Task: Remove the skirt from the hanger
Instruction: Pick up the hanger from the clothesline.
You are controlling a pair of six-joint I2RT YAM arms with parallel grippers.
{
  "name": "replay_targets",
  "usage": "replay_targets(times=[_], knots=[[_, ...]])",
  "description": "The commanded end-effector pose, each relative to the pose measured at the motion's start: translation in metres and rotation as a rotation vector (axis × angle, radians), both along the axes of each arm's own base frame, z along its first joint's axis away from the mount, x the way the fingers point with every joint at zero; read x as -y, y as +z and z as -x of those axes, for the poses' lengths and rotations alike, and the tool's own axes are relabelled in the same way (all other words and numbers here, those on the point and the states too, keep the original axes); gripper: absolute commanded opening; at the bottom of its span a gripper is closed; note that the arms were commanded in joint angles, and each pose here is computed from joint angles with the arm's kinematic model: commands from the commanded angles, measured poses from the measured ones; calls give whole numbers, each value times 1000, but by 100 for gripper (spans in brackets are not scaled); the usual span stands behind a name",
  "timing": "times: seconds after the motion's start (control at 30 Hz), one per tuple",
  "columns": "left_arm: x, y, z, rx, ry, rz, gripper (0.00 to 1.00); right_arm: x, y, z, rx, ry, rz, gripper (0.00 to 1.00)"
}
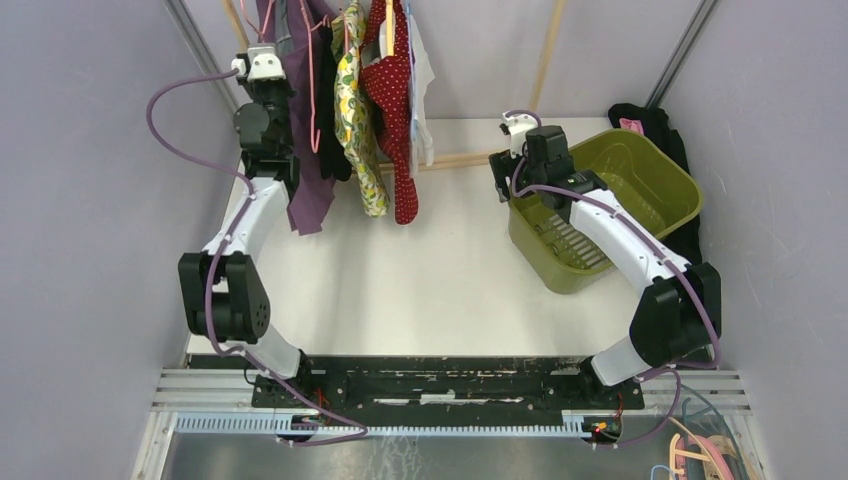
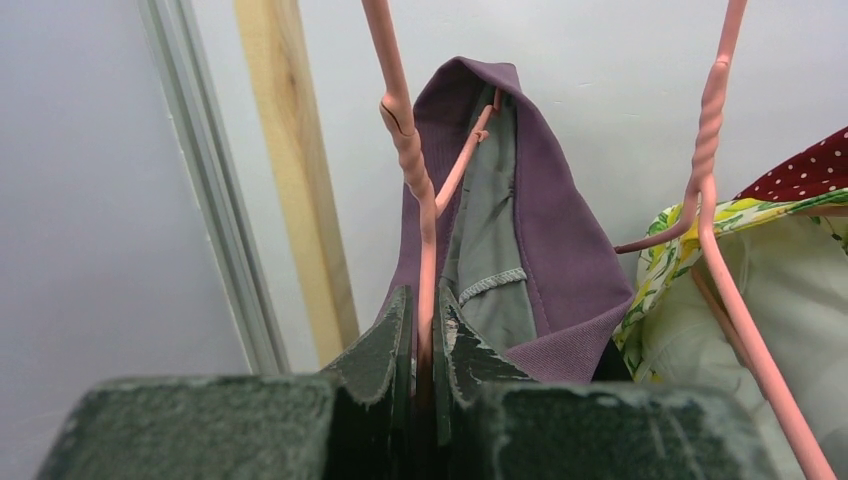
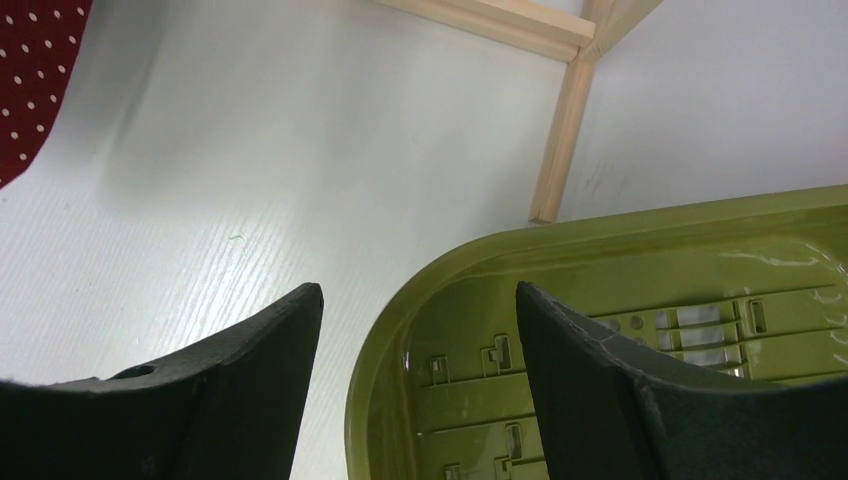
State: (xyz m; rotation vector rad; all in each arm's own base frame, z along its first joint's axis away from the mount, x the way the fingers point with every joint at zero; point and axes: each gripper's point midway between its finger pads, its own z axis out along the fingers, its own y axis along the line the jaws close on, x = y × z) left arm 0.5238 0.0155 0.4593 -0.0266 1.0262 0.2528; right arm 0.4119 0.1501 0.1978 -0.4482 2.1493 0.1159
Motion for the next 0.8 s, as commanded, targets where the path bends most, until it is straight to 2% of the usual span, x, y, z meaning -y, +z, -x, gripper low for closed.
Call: replay_targets(times=[0.0, 0.17, 0.33, 0.5, 0.6, 0.77], knots=[[-6, 92, 77, 237, 39, -32, 3, -9, 30, -10, 71, 11, -47, 77], [-8, 73, 101, 111, 63, -80, 3, -9, 38, -7, 81, 18, -51, 76], [-16, 22, 125, -68, 103, -118, 3, -8, 53, -2, 109, 20, -65, 76], [-25, -8, 159, -172, 137, -114, 3, -9, 68, 4, 122, 9, -109, 75], [-31, -18, 179, -221, 165, -119, 3, -13, 74, 9, 120, 16, -138, 74], [-23, -23, 208, -294, 110, -174, 3, -17, 88, 17, 133, 33, -138, 72]])
